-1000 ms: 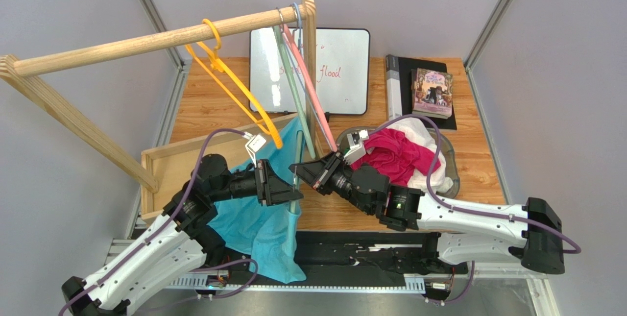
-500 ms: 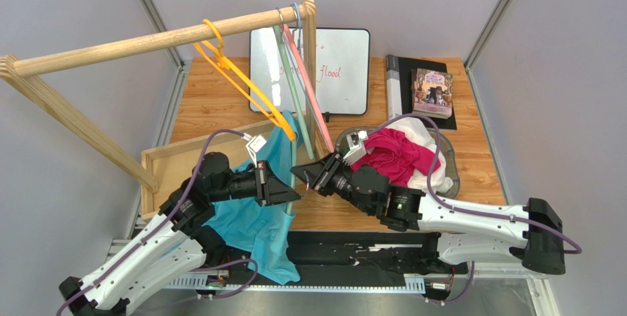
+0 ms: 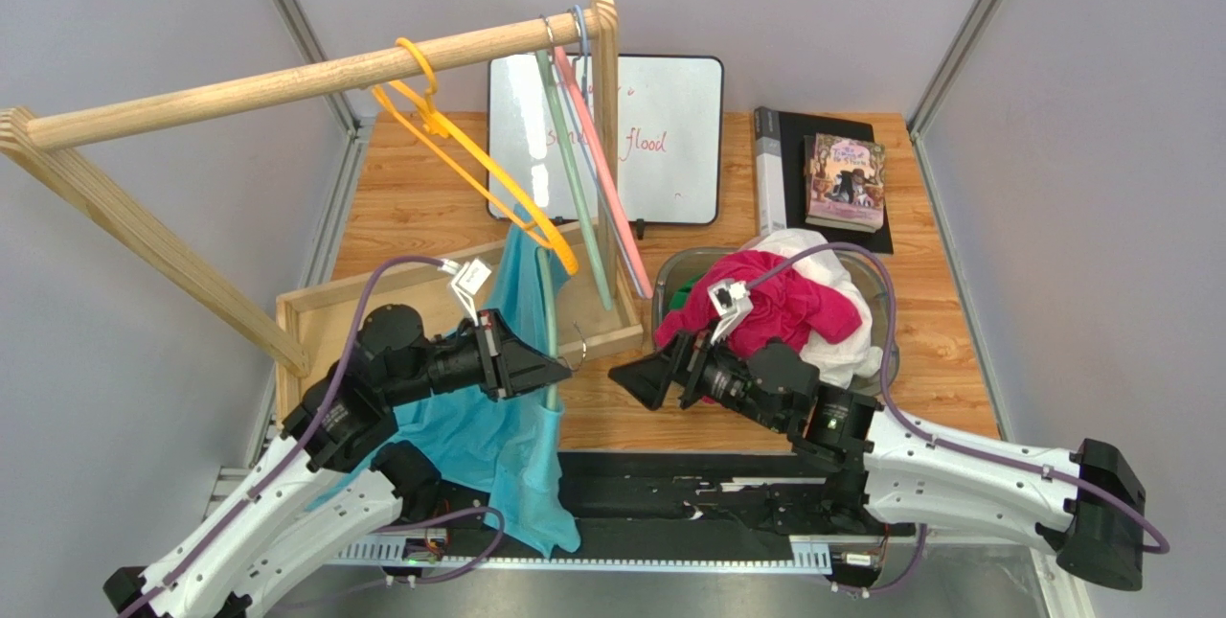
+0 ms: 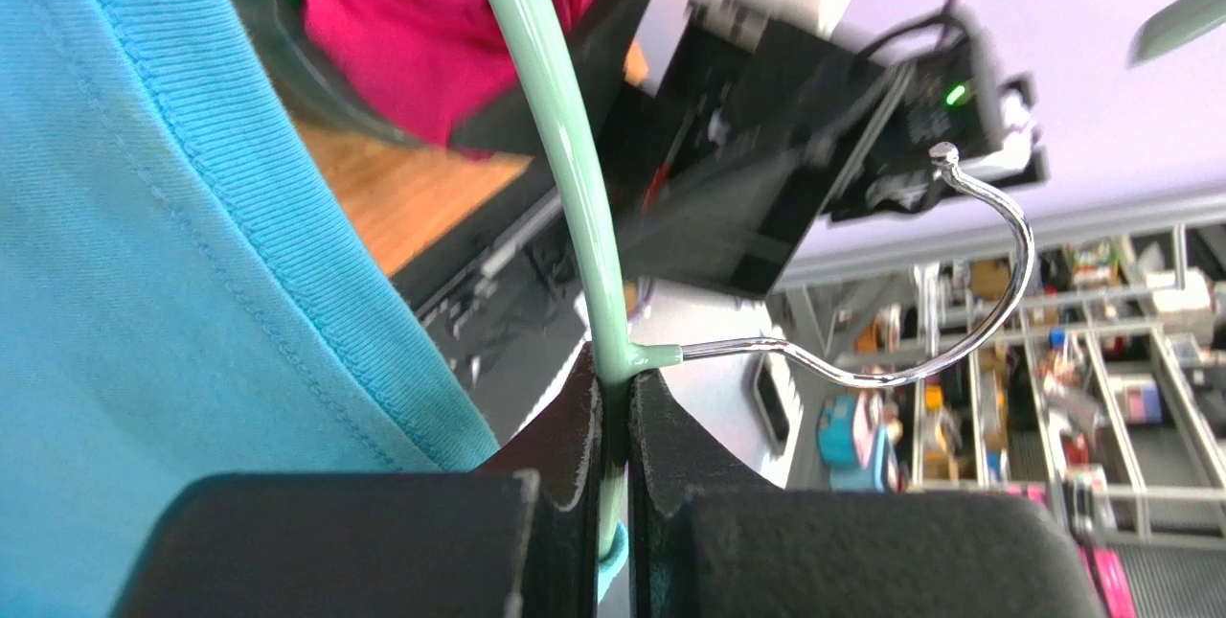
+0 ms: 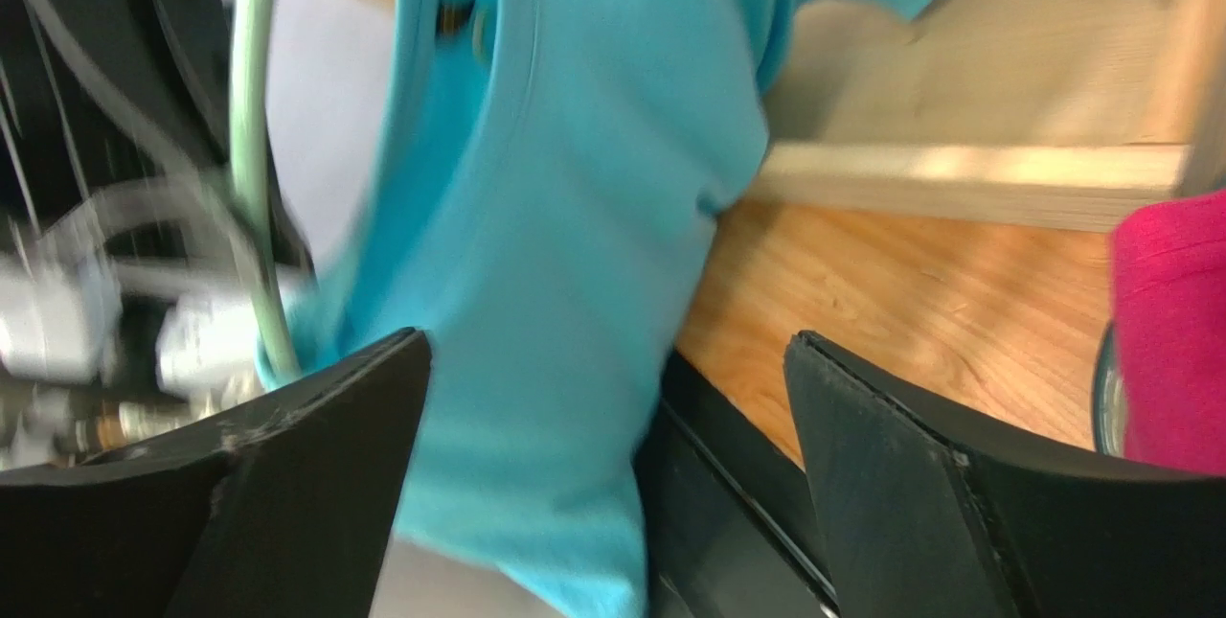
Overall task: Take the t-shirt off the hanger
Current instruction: Pass the hanger from the left arm to the right
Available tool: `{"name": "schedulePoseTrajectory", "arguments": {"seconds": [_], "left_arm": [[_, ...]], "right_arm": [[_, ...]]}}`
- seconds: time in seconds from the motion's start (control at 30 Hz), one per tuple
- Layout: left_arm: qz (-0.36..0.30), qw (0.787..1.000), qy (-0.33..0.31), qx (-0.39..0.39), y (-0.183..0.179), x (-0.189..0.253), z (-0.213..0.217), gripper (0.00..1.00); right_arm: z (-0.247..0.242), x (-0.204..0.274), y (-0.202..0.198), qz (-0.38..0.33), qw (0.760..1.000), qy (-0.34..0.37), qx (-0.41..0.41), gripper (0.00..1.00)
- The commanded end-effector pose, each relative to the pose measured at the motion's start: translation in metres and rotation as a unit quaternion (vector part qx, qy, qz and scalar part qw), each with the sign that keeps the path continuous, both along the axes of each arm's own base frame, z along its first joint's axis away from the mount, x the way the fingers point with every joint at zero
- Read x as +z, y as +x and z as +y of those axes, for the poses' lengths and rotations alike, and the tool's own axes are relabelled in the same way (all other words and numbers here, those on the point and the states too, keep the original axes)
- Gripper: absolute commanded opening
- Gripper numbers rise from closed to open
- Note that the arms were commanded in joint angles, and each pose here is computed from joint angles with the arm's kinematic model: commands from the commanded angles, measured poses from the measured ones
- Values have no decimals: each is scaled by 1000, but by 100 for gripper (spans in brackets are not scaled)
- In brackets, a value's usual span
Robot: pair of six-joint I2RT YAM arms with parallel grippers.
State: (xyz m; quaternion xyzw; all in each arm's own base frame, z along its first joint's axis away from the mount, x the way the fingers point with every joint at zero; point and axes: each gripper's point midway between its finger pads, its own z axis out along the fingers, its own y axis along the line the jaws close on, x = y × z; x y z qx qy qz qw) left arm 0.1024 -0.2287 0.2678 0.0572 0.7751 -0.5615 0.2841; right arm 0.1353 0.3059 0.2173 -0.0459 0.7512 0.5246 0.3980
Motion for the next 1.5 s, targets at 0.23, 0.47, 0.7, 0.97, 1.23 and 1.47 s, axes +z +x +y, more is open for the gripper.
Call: {"name": "schedulePoseTrajectory", "arguments": {"seconds": [0.23,0.47,0.7,0.97,1.23,1.47], "left_arm": [[-71,968,-163,179,58,100,19,0],[-42,943,-229,238,72,117,34,0],[-39,938,-244,244,70,124,39,0],[-70,927,-222,294,78,125,57,0],[-154,844,-177,483,95,151,143,0],[-167,795,-207,545,86,166,183,0]], "right_arm": [[19,10,-95,-185,947,19,260,100],[48,-20,-84,-174,958,-30,227,97],[69,-22,-71,-167,965,-44,196,88],[68,-23,-61,-147,974,-59,160,0],[-14,-33,-25,-129,986,-104,-21,0],[-87,-45,-6,-100,983,-85,-129,0]]}}
